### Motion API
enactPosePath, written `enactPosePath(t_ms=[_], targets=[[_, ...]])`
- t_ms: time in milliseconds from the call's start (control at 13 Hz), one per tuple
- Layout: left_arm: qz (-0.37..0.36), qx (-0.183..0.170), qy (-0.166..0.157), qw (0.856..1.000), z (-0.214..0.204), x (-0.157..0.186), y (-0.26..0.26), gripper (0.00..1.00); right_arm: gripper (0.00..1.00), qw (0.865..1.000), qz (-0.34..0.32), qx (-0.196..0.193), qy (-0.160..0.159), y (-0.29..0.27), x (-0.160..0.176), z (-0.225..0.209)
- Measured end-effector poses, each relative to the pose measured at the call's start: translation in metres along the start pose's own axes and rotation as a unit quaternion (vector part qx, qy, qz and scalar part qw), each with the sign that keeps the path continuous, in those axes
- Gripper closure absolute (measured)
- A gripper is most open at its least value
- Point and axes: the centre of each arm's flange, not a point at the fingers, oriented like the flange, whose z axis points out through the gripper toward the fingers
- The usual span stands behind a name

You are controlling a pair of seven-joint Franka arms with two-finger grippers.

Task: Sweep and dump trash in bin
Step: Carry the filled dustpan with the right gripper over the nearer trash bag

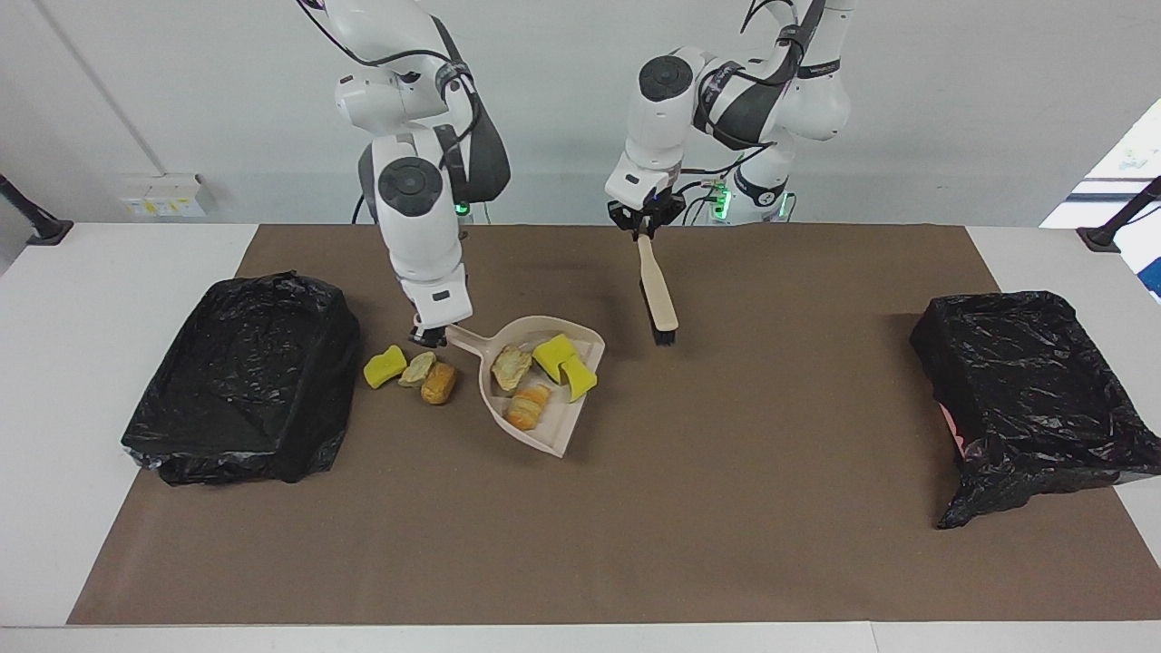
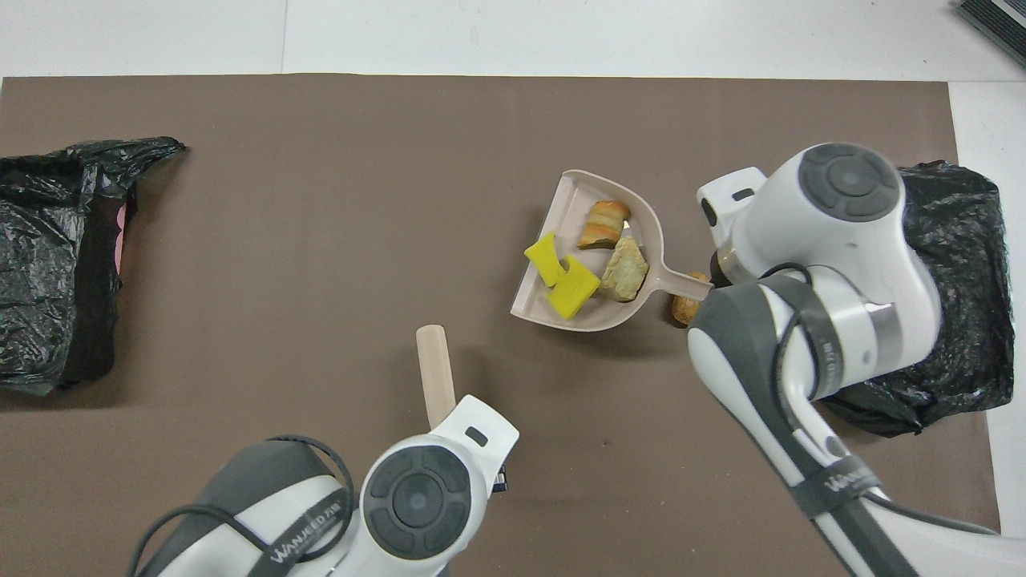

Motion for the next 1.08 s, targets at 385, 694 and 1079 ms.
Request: enactPosePath(t_ms=[385, 694, 1079], targets=[[0.013, -0.007, 0.020, 1.000, 0.039, -0.083, 0.031, 0.74, 0.67, 0.997, 0.066, -0.001, 0.040, 0.053, -0.101, -0.063], [0.026, -0.005, 0.026, 0.999, 0.091, -0.110, 0.022, 0.74, 0.67, 0.996, 0.062, 0.020, 0.061, 0.096, -0.220, -0.064], [0.026, -0.007, 0.028, 0.999, 0.102, -0.111, 0.013, 0.74, 0.67, 0.999, 0.037, 0.012, 0.008, 0.115, -0.354, -0.056]])
